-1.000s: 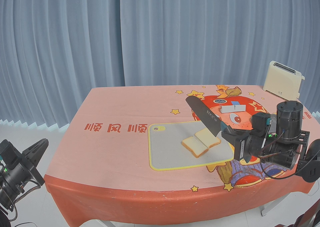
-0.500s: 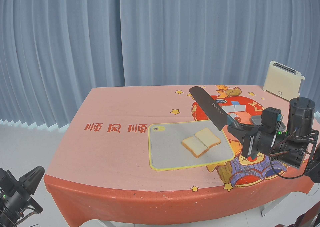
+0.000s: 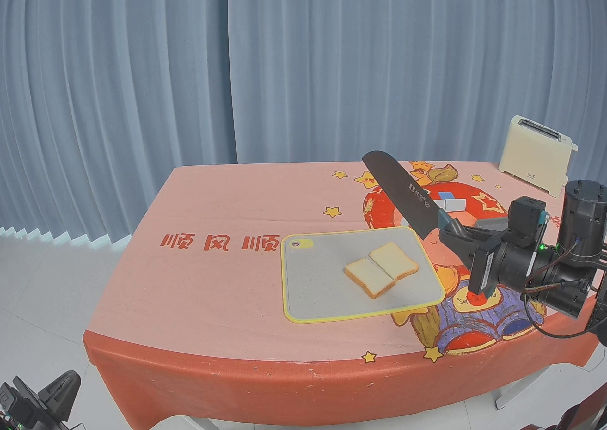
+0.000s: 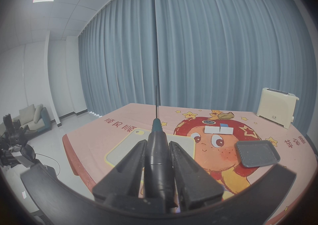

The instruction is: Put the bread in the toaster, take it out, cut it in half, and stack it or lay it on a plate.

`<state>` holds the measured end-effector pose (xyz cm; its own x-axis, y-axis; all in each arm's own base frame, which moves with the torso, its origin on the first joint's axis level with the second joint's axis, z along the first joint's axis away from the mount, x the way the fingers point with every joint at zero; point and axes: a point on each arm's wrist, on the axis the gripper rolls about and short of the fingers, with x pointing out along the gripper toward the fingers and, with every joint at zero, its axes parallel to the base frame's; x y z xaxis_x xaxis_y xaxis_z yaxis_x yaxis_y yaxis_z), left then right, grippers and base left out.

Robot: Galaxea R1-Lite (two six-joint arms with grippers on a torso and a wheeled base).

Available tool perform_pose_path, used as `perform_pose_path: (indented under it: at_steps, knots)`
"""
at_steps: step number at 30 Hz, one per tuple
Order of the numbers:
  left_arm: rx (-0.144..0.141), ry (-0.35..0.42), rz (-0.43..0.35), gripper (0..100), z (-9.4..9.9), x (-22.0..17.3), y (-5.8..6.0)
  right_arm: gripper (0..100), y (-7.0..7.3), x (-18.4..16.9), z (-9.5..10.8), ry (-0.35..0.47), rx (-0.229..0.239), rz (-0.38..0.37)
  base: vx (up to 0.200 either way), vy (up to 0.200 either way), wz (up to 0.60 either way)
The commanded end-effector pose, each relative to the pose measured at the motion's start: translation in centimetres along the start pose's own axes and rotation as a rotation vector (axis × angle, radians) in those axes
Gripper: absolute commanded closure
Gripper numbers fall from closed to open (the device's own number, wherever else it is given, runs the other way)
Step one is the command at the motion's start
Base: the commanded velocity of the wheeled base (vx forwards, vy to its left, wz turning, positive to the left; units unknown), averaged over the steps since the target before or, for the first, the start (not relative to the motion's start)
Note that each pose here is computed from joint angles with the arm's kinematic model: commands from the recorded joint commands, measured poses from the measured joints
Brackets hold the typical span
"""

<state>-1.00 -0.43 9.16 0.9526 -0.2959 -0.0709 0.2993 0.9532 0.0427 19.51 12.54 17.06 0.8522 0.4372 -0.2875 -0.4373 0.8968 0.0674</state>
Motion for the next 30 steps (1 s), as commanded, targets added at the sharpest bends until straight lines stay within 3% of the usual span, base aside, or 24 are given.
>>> perform_pose_path:
  at_steps: [1, 6, 9, 11, 12, 14, 22, 30]
  knots:
    - [0.002, -0.048, 0.013, 100, -0.86, -0.62, -0.16, 100, 0.00, -0.39, 0.25, -0.015, 0.001, 0.003, 0.000, 0.000, 0.00]
    - [-0.040, -0.042, 0.074, 100, -0.92, -0.63, 0.01, 100, -0.01, -0.40, 0.21, -0.014, 0.001, 0.003, 0.000, 0.000, 0.00]
    - [-0.045, -0.041, 0.118, 100, -0.92, -0.64, 0.11, 100, -0.04, -0.40, 0.21, -0.014, 0.002, 0.002, 0.000, 0.000, 0.00]
    - [-0.040, -0.020, 0.213, 100, -1.13, -0.68, 0.31, 100, -0.05, -0.40, 0.17, -0.012, 0.002, 0.001, 0.000, 0.000, 0.00]
    - [-0.061, 0.019, 0.251, 100, -1.50, -0.68, 0.38, 100, -0.06, -0.41, 0.14, -0.012, 0.002, 0.000, 0.000, 0.000, 0.00]
    - [-0.068, 0.035, 0.268, 100, -1.65, -0.70, 0.39, 100, -0.03, -0.42, 0.08, -0.009, 0.001, 0.001, 0.000, 0.000, 0.00]
    - [-0.051, 0.014, 0.191, 100, -1.43, -0.64, 0.27, 100, -0.03, -0.42, 0.09, -0.011, -0.001, 0.000, 0.000, 0.000, 0.00]
    - [-0.050, 0.014, 0.190, 100, -1.43, -0.64, 0.26, 100, 0.01, -0.52, -0.05, -0.007, 0.000, -0.001, 0.000, 0.000, 0.00]
